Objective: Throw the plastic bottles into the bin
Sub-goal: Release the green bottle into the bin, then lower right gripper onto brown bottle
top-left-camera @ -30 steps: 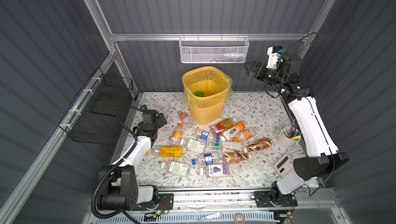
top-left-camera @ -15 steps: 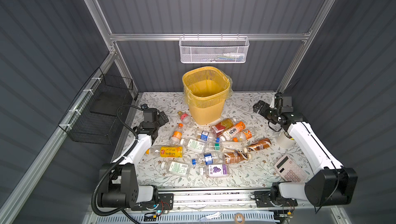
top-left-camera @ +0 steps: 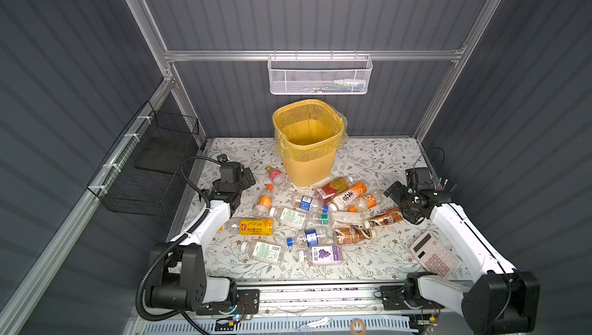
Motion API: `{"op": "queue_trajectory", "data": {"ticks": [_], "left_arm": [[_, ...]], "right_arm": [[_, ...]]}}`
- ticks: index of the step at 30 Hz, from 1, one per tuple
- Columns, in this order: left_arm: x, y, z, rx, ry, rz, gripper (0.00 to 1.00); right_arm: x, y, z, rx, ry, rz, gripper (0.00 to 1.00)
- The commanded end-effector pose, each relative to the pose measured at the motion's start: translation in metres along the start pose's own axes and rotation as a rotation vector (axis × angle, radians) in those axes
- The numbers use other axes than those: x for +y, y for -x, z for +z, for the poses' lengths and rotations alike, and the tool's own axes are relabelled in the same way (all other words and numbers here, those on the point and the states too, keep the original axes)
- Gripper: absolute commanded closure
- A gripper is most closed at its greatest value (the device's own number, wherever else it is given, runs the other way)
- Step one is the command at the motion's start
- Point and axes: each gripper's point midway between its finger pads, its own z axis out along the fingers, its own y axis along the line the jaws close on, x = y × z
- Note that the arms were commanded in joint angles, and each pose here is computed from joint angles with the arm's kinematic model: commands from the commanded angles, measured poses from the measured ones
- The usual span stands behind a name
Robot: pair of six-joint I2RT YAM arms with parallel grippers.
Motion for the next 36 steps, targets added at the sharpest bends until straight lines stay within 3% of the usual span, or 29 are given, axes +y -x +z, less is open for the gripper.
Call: {"op": "queue_trajectory", "data": {"ticks": [1, 10, 27, 36], "left_arm": [[-0.005, 0.011, 0.000, -0.031, 0.022, 0.058, 0.00], [-0.013, 0.011, 0.000, -0.038, 0.006, 0.062, 0.00], [-0.010, 0.013, -0.006, -0.055, 0.019, 0.063, 0.00], [-0.010, 0.012, -0.006, -0.051, 0.019, 0.065, 0.00]], "right_arm": [[-0.024, -0.011, -0.001, -0.005, -0.056, 0.097, 0.01], [-0.027, -0.035, 0.033, 0.105, -0.088, 0.073, 0.02], [-0.023, -0.054, 0.066, 0.152, -0.130, 0.000, 0.11], [-0.018, -0.058, 0.081, 0.140, -0.166, -0.055, 0.24]]}}
